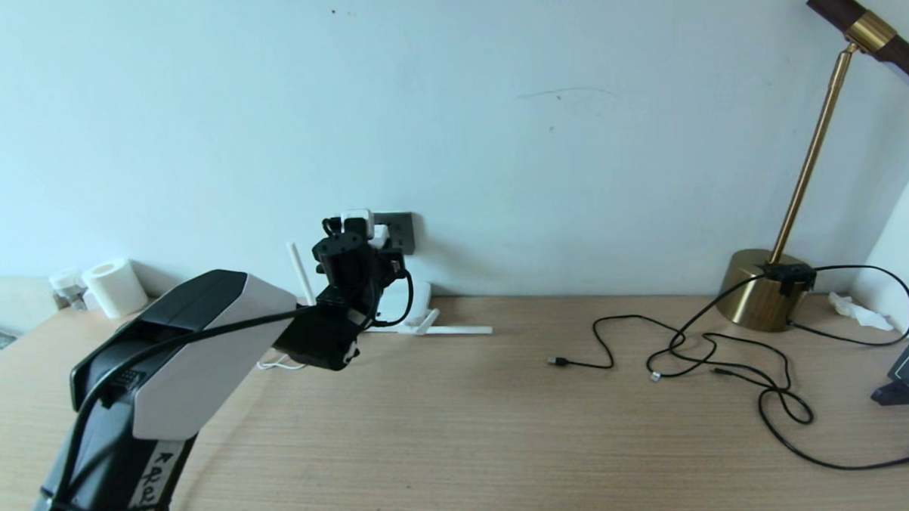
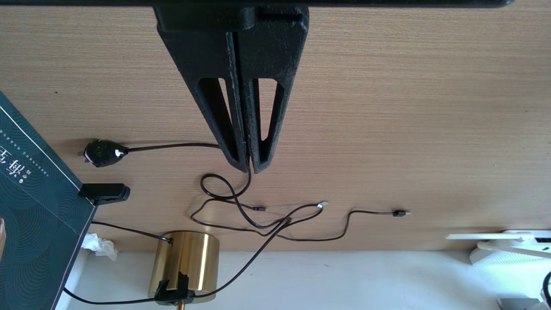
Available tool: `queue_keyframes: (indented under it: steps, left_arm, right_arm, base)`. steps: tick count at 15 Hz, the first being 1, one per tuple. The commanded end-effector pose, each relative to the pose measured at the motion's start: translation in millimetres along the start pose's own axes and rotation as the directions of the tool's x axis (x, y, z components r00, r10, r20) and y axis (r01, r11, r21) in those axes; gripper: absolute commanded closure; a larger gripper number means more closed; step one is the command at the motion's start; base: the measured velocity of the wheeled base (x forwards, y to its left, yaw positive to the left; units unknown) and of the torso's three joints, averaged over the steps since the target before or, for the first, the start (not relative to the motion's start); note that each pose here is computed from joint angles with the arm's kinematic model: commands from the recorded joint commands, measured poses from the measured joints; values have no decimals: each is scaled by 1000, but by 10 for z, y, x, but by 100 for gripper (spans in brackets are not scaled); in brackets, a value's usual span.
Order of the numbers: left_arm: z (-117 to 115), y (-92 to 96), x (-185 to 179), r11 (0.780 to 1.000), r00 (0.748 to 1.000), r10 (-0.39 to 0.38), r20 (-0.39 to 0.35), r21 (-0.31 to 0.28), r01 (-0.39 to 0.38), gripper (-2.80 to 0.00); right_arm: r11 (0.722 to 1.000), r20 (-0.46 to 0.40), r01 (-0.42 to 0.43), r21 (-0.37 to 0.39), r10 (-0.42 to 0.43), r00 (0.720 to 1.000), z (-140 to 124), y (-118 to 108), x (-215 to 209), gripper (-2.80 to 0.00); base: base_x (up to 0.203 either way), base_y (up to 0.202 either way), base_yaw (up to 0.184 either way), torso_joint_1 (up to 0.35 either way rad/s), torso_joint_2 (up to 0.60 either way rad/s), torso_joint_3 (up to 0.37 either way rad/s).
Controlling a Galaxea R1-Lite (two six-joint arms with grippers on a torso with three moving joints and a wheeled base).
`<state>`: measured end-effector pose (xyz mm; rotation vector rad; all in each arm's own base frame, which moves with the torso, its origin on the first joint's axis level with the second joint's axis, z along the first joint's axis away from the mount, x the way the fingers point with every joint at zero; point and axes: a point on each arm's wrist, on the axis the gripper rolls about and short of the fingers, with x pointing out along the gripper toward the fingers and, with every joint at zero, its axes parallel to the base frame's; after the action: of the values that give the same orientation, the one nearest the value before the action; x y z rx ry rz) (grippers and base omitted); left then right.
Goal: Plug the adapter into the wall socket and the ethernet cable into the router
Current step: Plug plug into socket
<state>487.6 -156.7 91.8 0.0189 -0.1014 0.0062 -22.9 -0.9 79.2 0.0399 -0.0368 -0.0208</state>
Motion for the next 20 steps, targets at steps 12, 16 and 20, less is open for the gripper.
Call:
queue_keyframes:
  steps: [12,16,20]
  left_arm:
    - [-4,-24,69,1000,1000,2,-3,1,-2,0]
    - [0,-24,71,1000,1000,2,-1,1,-2,0]
    - [-3,34,90,1000,1000,4,-1,2,-4,0]
  right_arm:
    - [1000,-10,0,0,0,1000,-30,-1,7,0]
    - [1000,-10,0,0,0,1000,-30,-1,7,0]
    - [1000,-10,0,0,0,1000,-30,-1,7,0]
  base:
    - [0,0,0,0,0,0]
    - [0,0,0,0,0,0]
    - [0,0,0,0,0,0]
